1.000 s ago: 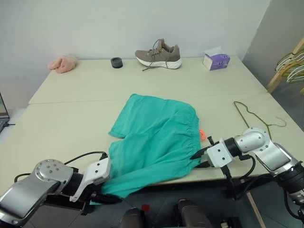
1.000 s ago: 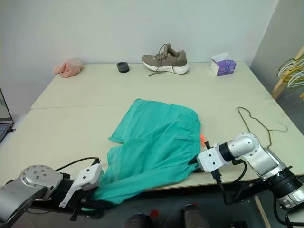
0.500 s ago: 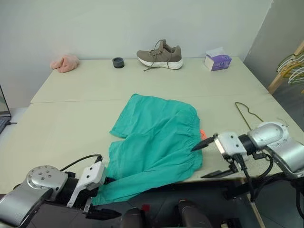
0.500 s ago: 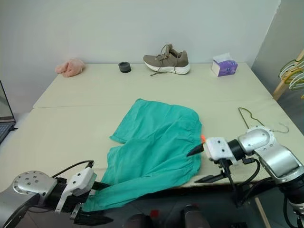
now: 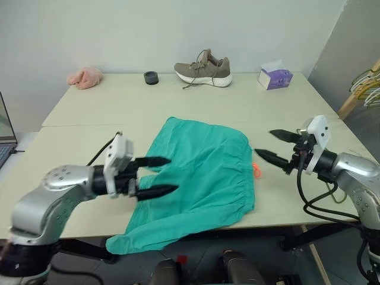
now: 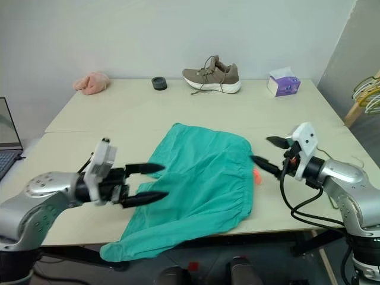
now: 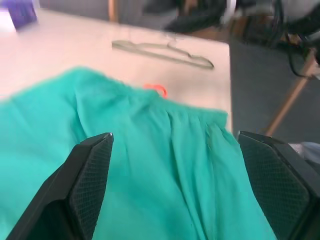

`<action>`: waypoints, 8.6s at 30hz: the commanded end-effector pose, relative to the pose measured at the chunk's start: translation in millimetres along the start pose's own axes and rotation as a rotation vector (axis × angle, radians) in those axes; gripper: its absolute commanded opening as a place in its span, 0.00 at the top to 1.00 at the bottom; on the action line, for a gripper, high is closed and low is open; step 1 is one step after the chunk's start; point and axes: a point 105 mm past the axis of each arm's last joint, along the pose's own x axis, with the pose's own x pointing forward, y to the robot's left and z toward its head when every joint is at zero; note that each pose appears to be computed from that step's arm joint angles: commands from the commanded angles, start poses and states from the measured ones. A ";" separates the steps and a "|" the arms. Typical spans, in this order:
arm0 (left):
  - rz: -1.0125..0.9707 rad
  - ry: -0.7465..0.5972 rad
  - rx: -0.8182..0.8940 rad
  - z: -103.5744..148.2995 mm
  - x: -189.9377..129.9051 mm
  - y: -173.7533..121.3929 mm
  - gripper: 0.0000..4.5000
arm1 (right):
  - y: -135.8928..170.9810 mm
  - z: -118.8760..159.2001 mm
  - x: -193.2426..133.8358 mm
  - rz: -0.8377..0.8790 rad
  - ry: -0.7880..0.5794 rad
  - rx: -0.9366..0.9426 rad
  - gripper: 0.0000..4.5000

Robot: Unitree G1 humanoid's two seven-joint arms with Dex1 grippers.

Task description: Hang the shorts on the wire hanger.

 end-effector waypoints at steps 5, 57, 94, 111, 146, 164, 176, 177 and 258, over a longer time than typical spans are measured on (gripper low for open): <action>-0.101 0.020 0.105 19.6 35.3 1.6 0.07 | -83.5 -47.6 -30.3 -0.562 0.155 0.099 0.06; 0.345 0.045 0.099 32.1 -10.8 115.9 0.03 | -36.7 23.4 38.8 -0.150 0.042 -0.344 1.00; -0.125 0.280 -0.092 -25.7 1.1 37.5 0.48 | 101.7 106.7 52.3 0.340 -0.394 -1.036 1.00; -0.130 0.280 -0.095 -28.7 3.8 35.1 0.99 | 111.6 102.6 46.0 0.415 -0.395 -1.016 1.00; -0.091 0.429 0.333 -17.1 1.8 39.6 1.00 | 90.2 23.9 47.2 0.631 0.259 -0.483 0.44; -0.050 0.374 0.254 -14.6 4.1 42.9 0.63 | 88.4 16.6 50.5 0.577 0.257 -0.464 1.00; 0.233 0.077 0.046 29.4 -32.7 87.9 0.36 | 58.2 -1.9 18.8 0.496 0.340 -0.411 1.00; 0.240 0.078 0.030 27.0 -36.0 89.4 0.36 | 52.9 -6.0 12.5 0.478 0.360 -0.396 1.00; 0.002 0.316 -0.106 -96.0 -8.8 7.0 0.36 | 69.2 -32.6 51.2 0.231 0.396 0.783 1.00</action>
